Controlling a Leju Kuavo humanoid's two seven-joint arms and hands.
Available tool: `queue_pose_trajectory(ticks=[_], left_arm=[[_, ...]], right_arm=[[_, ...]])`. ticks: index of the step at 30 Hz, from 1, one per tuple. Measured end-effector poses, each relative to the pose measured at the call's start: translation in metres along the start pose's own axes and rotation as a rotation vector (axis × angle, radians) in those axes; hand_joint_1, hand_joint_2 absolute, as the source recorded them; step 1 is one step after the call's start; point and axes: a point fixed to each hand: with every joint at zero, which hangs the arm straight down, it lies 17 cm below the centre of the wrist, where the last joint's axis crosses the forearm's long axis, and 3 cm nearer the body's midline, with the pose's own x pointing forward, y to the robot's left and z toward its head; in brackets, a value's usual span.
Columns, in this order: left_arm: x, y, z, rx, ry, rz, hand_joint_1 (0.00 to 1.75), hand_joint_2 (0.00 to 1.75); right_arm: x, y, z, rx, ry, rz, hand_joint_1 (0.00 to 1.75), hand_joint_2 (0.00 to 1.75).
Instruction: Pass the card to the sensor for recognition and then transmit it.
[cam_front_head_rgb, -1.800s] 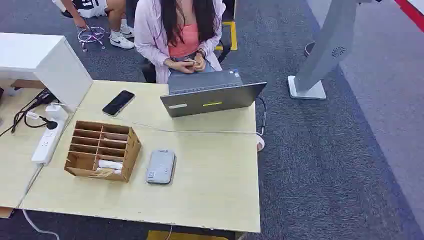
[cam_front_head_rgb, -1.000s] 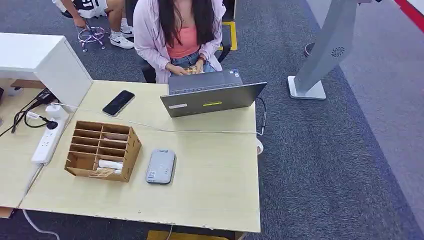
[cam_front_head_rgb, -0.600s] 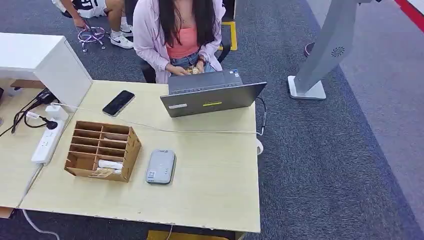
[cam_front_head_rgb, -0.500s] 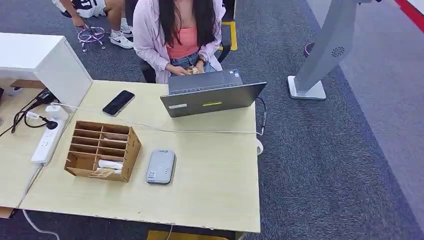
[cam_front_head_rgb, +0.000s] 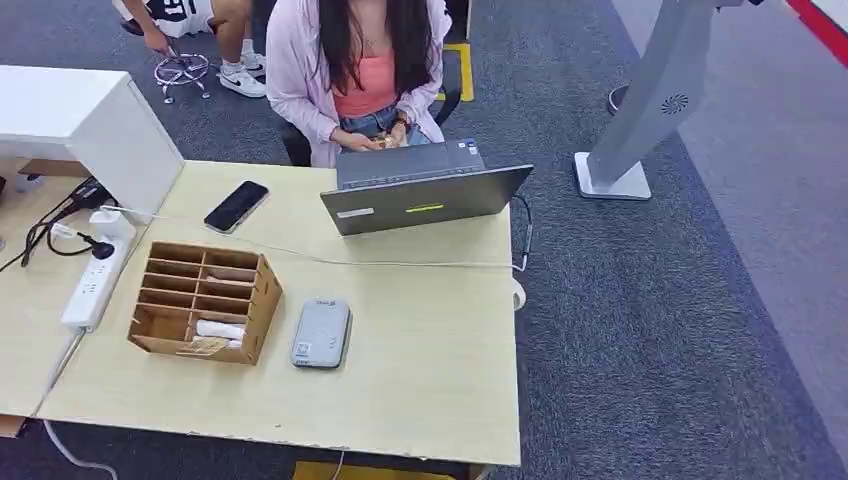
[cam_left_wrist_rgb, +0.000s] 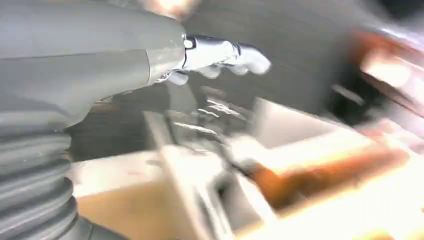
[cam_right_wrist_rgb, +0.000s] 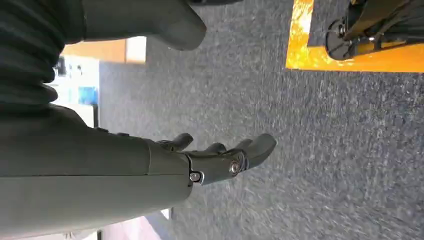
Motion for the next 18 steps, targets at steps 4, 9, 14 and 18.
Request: queue_pose_trajectory(ticks=[4,9,14,18], left_arm=[[0.061,-0.056,0.007,-0.085,-0.173,-0.04,0.0,1.75],[0.085,-0.108,0.03,-0.224,-0.233,-0.007,0.0,1.75],[0.097,-0.128,0.037,-0.274,-0.26,0.006,0.0,1.75],[0.1,-0.137,0.04,-0.295,-0.267,0.014,0.0,1.75]], right_arm=[[0.001,0.007,0.001,0.012,0.003,-0.015,0.0,1.75],[-0.001,0.013,0.002,0.023,0.009,-0.031,0.0,1.75],[-0.002,0.015,0.003,0.027,0.01,-0.033,0.0,1.75],[-0.002,0.015,0.003,0.027,0.01,-0.033,0.0,1.75]])
